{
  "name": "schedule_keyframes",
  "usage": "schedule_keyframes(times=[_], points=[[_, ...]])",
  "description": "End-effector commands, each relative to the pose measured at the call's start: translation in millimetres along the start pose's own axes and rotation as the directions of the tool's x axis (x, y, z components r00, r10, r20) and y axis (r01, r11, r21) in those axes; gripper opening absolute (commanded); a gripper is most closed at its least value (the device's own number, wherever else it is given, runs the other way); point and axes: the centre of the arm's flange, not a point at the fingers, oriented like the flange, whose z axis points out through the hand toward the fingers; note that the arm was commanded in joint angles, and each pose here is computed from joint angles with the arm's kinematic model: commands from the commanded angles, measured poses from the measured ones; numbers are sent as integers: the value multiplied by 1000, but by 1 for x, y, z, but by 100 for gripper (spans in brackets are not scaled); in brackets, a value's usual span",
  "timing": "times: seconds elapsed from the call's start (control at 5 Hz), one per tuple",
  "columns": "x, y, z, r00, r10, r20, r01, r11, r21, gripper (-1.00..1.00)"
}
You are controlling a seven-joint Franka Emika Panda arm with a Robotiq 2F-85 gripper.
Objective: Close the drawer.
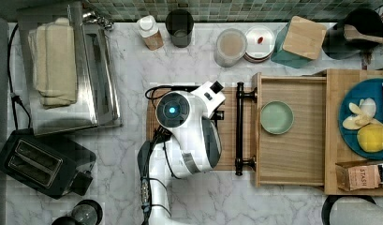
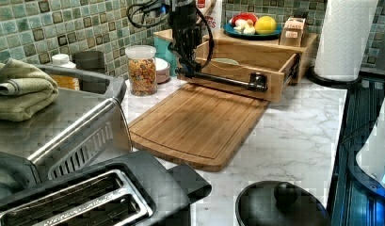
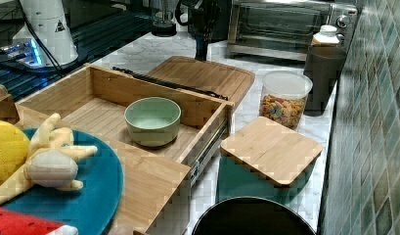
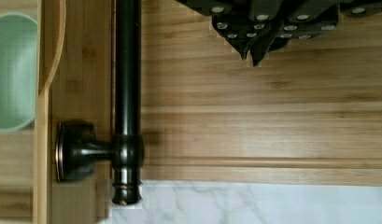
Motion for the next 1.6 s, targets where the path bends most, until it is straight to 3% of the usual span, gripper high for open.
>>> schedule_keyframes(times=[0.2, 0.4, 0.8, 1.0, 1.6], points=[[-2, 6, 58, 999, -35, -22, 33, 996, -77, -100], [-3, 15, 60, 999, -38, -15, 37, 997, -63, -100], [-2, 49, 68, 997, -58, -53, 56, 997, -53, -100], [2, 80, 72, 997, -70, -43, 68, 997, -47, -100], [8, 223, 87, 992, -119, -30, 119, 993, -26, -100]])
